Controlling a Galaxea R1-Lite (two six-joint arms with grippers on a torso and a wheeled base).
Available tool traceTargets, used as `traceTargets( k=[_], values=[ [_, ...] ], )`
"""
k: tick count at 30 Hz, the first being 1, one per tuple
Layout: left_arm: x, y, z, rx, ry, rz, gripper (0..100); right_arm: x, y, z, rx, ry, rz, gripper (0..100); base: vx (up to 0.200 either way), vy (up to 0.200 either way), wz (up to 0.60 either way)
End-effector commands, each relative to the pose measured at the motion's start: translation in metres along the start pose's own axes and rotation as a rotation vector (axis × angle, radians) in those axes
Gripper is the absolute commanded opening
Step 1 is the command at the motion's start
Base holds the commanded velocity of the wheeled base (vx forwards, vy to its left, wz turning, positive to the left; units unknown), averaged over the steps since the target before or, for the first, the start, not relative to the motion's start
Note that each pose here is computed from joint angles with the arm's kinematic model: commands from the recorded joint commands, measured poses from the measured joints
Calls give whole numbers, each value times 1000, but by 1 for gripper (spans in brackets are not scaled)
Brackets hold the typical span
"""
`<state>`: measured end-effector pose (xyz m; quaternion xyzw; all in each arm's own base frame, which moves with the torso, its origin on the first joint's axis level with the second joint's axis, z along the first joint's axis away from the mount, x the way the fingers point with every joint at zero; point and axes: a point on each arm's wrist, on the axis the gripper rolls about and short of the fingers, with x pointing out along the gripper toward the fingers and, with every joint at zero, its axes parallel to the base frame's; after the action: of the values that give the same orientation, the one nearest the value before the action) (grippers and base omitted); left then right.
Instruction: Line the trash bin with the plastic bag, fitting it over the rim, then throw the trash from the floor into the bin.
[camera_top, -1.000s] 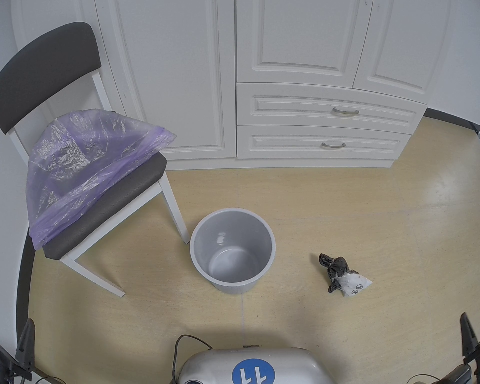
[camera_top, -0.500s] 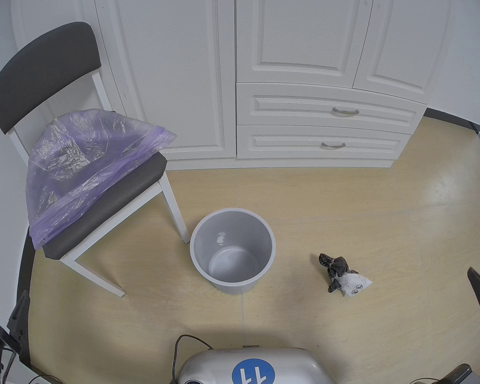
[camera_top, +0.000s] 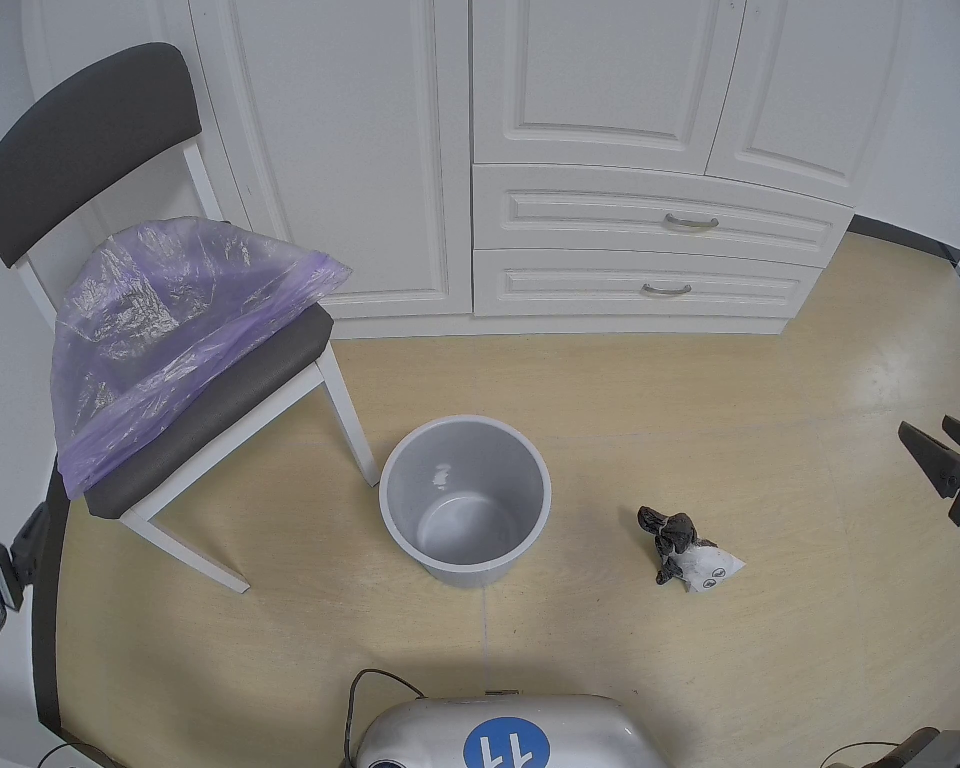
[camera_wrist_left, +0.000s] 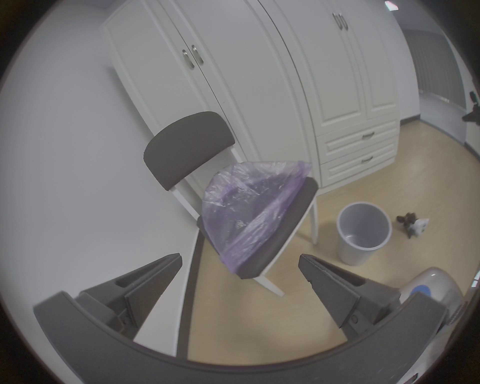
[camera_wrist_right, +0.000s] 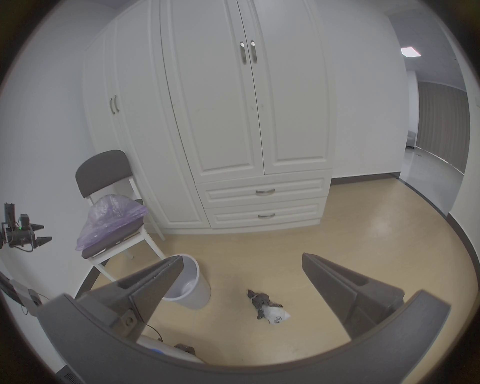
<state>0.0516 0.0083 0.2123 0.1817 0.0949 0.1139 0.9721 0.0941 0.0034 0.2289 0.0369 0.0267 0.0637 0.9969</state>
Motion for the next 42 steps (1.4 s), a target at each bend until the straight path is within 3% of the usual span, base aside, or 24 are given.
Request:
traceTargets(
  k=[1,6,11,17,22,25,30,37,42],
  values=[
    [45,7,13,67,95,71,100,23,-4,-12,17,99,-54,100,0,0,0],
    [57,12,10,69,151,117,100,33,-7,-14,15,126,-122,100,0,0,0],
    [64,17,2,162,225,156,100,33,-7,-10,11,113,-122,100,0,0,0],
    [67,20,-14,162,312,177,100,40,-8,-14,13,145,-126,100,0,0,0],
    [47,9,-33,162,306,147,100,43,-10,-13,17,153,-135,100,0,0,0],
    [34,-5,-57,185,317,81,100,51,-11,-19,21,194,-138,100,0,0,0],
    [35,-8,-63,178,341,65,100,62,-13,-24,33,234,-145,100,0,0,0],
    [86,2,-63,164,405,49,100,64,-22,-18,71,192,-190,100,0,0,0],
    [116,9,-66,144,369,27,100,64,-32,-12,81,170,-234,100,0,0,0]
  ],
)
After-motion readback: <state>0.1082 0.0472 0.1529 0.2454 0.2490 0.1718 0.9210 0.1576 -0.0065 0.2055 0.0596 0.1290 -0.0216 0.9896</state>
